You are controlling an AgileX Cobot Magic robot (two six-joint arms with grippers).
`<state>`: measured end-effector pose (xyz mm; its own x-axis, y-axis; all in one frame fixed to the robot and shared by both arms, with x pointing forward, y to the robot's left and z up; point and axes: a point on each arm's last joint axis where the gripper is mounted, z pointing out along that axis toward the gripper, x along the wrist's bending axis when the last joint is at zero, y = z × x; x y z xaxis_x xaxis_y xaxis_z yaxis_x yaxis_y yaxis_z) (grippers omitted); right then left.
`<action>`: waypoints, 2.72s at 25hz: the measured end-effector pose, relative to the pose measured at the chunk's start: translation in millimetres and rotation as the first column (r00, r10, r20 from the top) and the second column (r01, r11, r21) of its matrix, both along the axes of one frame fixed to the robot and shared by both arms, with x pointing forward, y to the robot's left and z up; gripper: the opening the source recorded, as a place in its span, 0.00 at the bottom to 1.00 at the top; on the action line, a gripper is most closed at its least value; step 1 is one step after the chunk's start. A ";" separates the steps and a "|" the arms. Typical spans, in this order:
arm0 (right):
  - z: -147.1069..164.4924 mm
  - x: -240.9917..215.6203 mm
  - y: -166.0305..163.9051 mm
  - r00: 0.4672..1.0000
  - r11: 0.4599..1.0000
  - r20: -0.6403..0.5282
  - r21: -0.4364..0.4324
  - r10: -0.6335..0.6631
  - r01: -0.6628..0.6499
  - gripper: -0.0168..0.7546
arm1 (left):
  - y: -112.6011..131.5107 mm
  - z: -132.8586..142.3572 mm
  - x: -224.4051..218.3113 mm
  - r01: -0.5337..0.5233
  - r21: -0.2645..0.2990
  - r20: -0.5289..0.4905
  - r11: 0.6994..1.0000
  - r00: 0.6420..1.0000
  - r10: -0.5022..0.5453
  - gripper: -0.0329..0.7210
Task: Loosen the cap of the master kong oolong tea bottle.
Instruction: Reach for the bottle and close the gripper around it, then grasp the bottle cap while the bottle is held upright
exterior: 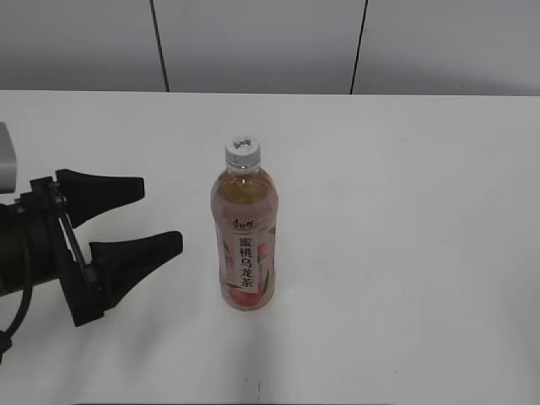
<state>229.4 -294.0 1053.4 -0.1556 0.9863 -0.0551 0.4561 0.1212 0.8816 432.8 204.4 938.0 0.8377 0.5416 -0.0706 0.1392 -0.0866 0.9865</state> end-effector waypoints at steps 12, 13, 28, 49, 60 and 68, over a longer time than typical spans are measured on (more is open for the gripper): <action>0.0 0.0 0.0 1.000 1.000 0.000 0.000 0.000 0.000 0.72 | -26.1 -32.7 21.3 0.175 0.036 -0.098 0.984 0.981 -0.170 0.83; 0.0 0.0 0.0 1.000 1.000 0.000 0.000 0.000 0.000 0.72 | -29.7 -33.0 22.8 0.186 0.035 -0.094 0.982 0.979 -0.182 0.83; 0.0 0.0 0.0 1.000 1.000 0.000 0.000 0.000 0.000 0.72 | -73.3 -29.0 49.8 0.252 -0.016 -0.051 0.967 0.966 -0.253 0.83; 0.0 0.0 0.0 1.000 1.000 0.000 0.000 0.000 0.000 0.72 | -83.0 -19.8 58.8 0.264 -0.036 -0.016 0.964 0.964 -0.265 0.65; 0.0 0.0 0.0 1.000 1.000 0.000 0.000 0.000 0.000 0.72 | -83.0 -19.8 58.8 0.264 -0.036 -0.016 0.964 0.964 -0.265 0.65; 0.0 0.0 0.0 1.000 1.000 0.000 0.000 0.000 0.000 0.72 | -83.0 -19.8 58.8 0.264 -0.035 -0.016 0.964 0.964 -0.264 0.65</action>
